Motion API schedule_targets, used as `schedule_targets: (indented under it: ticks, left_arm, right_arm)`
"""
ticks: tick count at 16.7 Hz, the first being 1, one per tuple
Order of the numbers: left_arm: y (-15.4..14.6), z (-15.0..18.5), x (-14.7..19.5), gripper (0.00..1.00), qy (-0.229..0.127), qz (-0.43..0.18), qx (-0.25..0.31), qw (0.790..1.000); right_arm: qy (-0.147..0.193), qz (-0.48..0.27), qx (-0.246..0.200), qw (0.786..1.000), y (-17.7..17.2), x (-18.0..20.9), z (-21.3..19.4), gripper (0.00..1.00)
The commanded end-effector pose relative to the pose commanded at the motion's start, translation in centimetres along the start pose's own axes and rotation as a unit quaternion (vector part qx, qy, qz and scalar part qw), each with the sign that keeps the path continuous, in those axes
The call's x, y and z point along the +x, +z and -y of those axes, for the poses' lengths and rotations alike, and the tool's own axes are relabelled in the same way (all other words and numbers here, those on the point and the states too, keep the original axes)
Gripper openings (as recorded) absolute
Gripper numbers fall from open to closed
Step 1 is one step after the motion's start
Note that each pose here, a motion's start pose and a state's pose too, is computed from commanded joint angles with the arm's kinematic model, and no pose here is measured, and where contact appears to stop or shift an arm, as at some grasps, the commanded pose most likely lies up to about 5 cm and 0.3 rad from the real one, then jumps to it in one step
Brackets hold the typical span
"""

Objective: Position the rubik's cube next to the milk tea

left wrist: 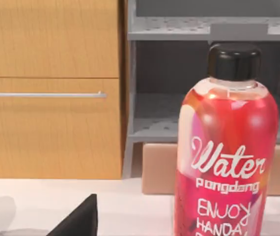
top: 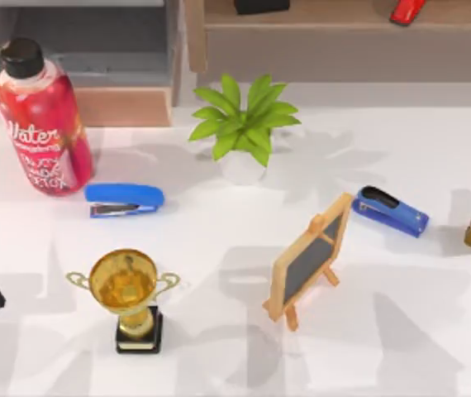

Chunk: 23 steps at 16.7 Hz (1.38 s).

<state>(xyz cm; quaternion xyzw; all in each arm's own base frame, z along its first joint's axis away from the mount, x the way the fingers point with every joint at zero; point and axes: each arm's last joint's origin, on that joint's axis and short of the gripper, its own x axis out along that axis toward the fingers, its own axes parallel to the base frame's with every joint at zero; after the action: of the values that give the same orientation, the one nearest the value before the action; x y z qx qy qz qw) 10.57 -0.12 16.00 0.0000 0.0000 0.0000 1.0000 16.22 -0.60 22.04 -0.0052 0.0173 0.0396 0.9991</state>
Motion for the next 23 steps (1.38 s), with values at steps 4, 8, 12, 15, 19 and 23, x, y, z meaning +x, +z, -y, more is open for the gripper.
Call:
schedule_targets:
  ticks: [4, 8, 12, 15, 19, 23]
  left_arm:
    - [0.0, 0.0, 0.0, 1.00, 0.000, 0.000, 0.000, 1.000]
    - [0.0, 0.0, 0.0, 1.00, 0.000, 0.000, 0.000, 1.000]
    - [0.0, 0.0, 0.0, 1.00, 0.000, 0.000, 0.000, 1.000]
    - [0.0, 0.0, 0.0, 1.00, 0.000, 0.000, 0.000, 1.000]
    - [0.0, 0.0, 0.0, 1.00, 0.000, 0.000, 0.000, 1.000]
    - [0.0, 0.0, 0.0, 1.00, 0.000, 0.000, 0.000, 1.000]
  right_arm:
    - [0.022, -0.077, 0.013, 0.997, -1.7, 6.6, 1.1, 1.00]
    - [0.040, -0.124, 0.026, 0.991, -5.0, 13.2, 2.8, 1.00]
    - [0.033, -0.104, 0.034, 0.993, -7.2, 18.2, 6.7, 1.00]
    - [0.003, -0.040, 0.022, 0.999, -6.7, 20.5, 11.2, 1.00]
    - [-0.041, 0.013, 0.007, 0.999, -5.8, 20.6, 15.7, 1.00]
    - [-0.045, 0.017, 0.005, 0.999, -5.6, 20.6, 15.9, 1.00]
